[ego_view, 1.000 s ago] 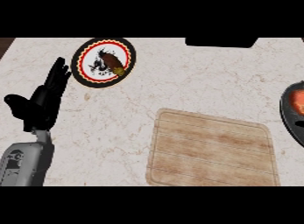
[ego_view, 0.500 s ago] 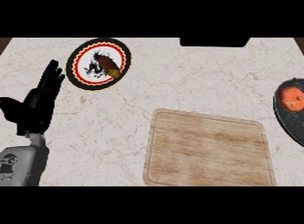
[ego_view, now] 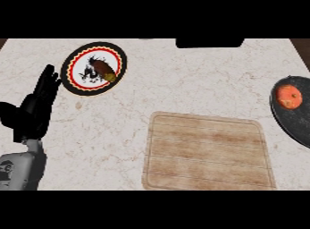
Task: Pick the squash from the cutting board and place it in the pan
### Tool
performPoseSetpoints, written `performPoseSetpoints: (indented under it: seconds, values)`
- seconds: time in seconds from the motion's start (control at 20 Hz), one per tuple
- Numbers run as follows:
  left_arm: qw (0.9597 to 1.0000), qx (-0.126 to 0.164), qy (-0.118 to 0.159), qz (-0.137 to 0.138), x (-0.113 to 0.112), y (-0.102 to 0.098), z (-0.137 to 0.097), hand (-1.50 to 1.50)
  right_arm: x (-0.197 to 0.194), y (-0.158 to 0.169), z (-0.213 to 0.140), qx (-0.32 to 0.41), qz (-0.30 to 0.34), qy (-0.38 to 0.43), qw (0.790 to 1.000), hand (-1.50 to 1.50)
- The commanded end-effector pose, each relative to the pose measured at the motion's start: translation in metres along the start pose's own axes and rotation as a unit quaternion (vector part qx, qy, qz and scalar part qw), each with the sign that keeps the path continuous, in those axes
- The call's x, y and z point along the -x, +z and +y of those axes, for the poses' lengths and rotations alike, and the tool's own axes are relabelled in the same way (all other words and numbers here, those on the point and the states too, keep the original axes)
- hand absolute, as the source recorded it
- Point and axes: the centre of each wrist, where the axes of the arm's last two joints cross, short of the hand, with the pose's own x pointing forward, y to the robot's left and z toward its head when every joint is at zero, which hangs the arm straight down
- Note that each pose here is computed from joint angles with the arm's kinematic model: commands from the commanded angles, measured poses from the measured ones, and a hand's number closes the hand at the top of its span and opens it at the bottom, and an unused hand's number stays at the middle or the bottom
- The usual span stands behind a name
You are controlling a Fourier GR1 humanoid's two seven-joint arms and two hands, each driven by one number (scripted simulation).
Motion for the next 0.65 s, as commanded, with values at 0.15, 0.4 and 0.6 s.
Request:
performPoseSetpoints:
  seconds: [0.15,0.4,0.6]
  values:
    - [0.9999,-0.013,-0.002,0.005,0.007,0.004,0.007,0.00,0.000,0.050,-0.040,-0.057,-0.079,-0.090,0.991,-1.50]
    - [1.0000,0.003,-0.001,0.006,0.009,0.016,-0.001,0.00,-0.002,0.062,-0.047,-0.069,-0.063,-0.084,0.992,-1.50]
    - [0.9999,-0.013,-0.003,0.008,0.010,0.006,0.011,0.00,-0.006,0.075,-0.056,-0.066,-0.060,-0.051,0.995,-1.50]
